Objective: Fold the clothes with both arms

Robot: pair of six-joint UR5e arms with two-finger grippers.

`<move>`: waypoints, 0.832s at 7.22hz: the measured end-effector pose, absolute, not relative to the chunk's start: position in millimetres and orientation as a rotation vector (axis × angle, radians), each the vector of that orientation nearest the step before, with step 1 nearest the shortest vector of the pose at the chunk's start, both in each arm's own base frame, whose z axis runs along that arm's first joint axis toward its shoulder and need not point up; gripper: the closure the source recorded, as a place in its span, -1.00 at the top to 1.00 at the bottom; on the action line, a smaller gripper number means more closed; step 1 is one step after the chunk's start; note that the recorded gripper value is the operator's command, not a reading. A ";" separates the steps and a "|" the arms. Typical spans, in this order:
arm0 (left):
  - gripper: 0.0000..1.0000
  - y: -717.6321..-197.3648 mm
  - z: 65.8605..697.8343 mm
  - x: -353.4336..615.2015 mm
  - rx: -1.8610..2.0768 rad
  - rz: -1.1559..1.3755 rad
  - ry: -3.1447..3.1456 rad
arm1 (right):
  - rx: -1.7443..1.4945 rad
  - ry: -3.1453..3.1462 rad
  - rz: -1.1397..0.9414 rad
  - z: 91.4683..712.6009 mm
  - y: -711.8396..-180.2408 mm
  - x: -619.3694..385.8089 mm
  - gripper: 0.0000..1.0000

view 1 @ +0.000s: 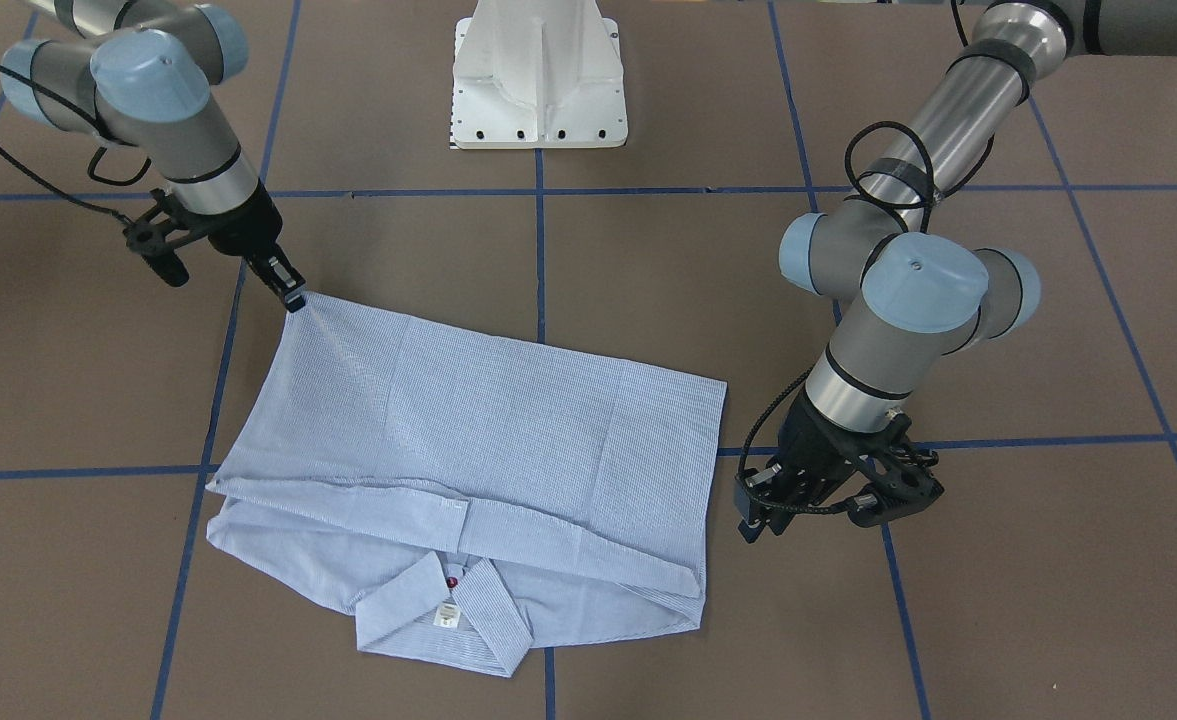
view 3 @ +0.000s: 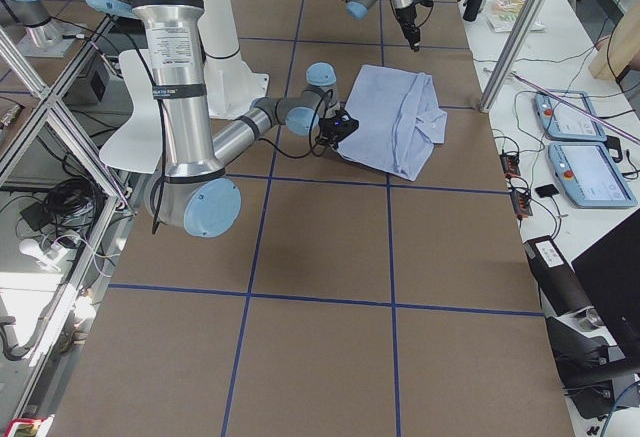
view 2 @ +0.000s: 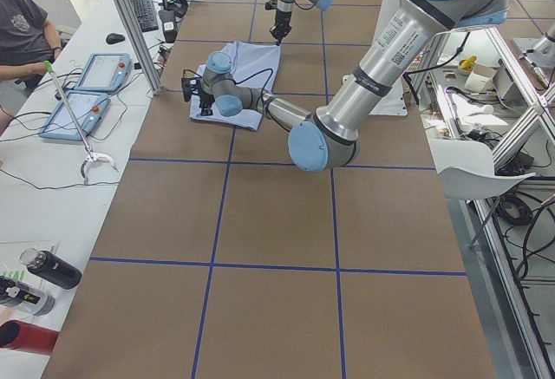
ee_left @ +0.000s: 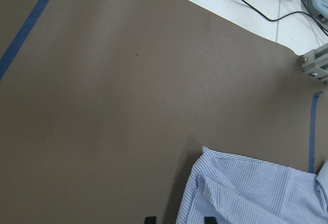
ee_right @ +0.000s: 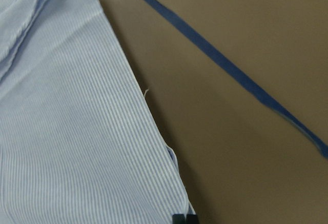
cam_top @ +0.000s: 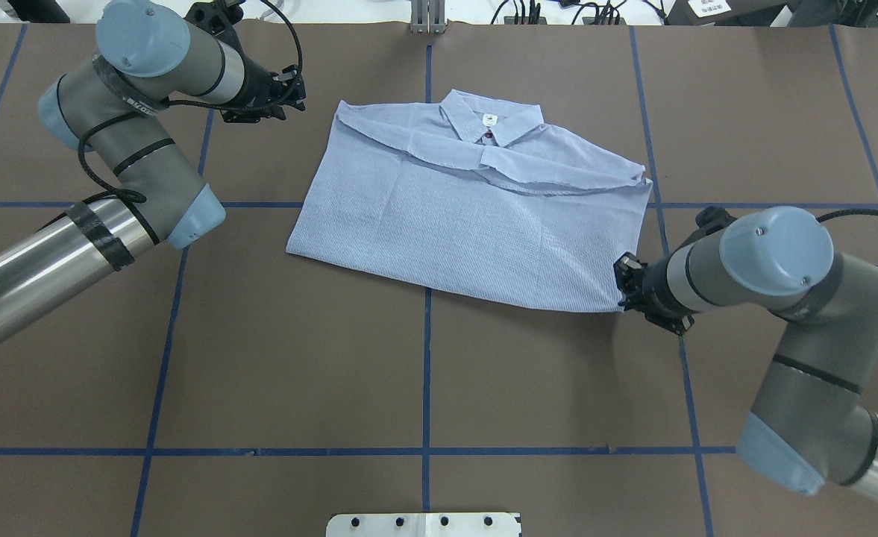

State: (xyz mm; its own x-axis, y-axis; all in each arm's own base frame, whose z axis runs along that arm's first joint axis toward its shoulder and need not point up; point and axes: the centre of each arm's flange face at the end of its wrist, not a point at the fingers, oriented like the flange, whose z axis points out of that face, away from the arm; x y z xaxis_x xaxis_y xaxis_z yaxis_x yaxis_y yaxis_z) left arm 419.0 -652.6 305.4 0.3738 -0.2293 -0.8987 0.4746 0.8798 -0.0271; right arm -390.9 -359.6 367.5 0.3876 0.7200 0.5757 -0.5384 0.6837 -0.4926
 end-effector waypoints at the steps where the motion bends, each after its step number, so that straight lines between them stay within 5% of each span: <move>1: -0.15 -643.3 302.5 414.3 0.253 -0.440 1.120 | -0.310 -0.825 0.729 349.5 -314.0 -391.3 -1.00; 2: -0.15 -634.8 293.9 410.3 0.251 -0.417 1.148 | -0.419 -0.803 0.633 332.1 -271.4 -395.3 -0.78; 3: -0.16 -626.5 279.7 406.2 0.253 -0.391 1.183 | -0.533 -0.779 0.535 318.3 -228.5 -404.1 0.98; 6: 0.02 -601.1 266.4 388.5 0.266 -0.354 1.245 | -0.691 -0.681 0.419 309.9 -140.1 -425.5 1.00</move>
State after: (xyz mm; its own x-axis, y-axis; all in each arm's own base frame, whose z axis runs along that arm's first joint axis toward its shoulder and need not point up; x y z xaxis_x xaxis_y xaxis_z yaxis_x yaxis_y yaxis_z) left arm 388.5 -601.1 266.4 0.2777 -0.1169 -0.9535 0.4024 0.9155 0.0049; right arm -425.5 -140.1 309.9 0.7092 0.5592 0.4293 -0.1312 0.7030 -0.6990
